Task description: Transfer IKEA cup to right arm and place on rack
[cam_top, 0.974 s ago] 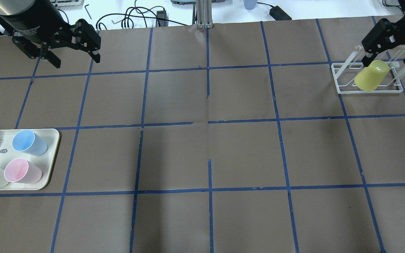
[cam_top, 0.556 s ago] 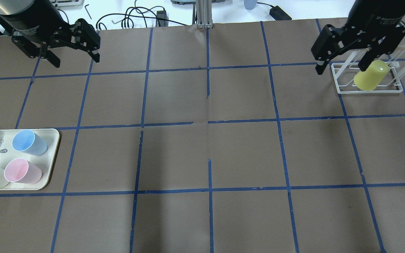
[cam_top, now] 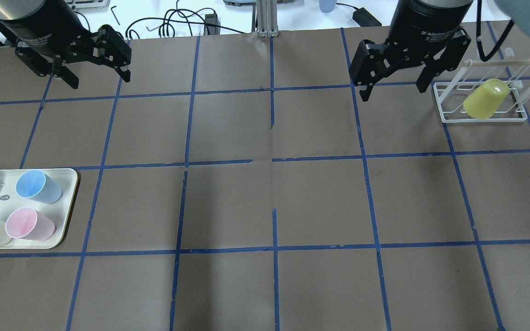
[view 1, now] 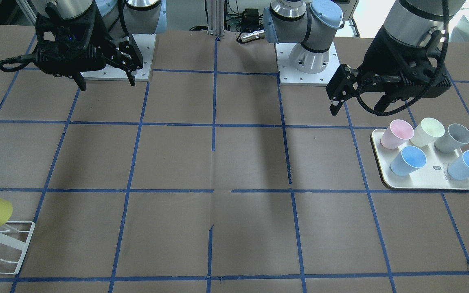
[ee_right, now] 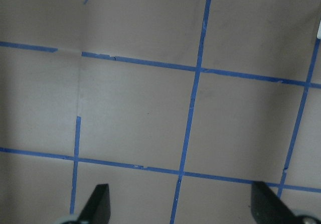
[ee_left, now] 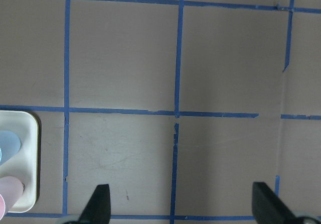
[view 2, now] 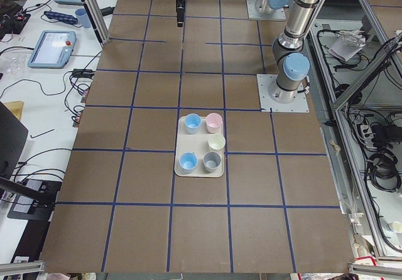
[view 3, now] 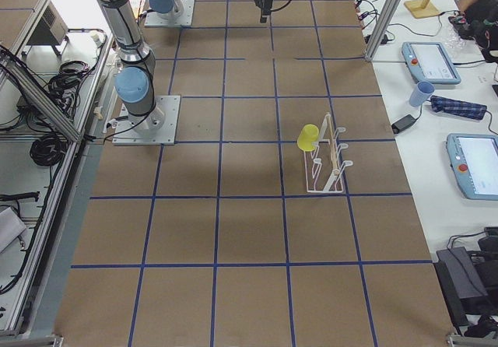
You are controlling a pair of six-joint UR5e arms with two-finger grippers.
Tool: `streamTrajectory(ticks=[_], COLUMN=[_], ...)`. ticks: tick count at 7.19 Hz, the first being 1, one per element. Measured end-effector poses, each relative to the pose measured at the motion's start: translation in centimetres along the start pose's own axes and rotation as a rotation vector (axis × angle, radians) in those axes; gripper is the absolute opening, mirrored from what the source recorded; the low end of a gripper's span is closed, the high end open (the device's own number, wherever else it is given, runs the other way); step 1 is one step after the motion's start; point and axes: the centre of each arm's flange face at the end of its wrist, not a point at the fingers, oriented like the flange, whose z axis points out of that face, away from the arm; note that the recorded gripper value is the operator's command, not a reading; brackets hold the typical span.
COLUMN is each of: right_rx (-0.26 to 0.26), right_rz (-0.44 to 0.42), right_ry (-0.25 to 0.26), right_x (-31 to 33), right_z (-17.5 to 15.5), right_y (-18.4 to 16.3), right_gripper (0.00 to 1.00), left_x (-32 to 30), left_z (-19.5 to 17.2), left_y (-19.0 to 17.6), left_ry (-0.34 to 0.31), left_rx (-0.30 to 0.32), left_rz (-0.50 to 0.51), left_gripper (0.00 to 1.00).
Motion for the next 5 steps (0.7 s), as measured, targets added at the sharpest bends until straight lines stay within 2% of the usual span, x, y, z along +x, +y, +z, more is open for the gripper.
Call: streamTrajectory(ticks=[2,5], right_rx=[0.033,0.040], right_rz=[0.000,0.003], right_ry=[0.003,0.005], right_x=[-0.10,-0.09], right_z=[-0.16,-0.24], right_y=[-0.32,-0.35], right_gripper=[1.00,1.00], left_x=[-0.04,-0.07], left_z=[0.01,0.01], left_y=[-0.01,-0.01], left_ry=[-0.001,-0.002], left_rx=[0.000,0.000], left_rz=[0.000,0.000], left_gripper=[1.00,1.00])
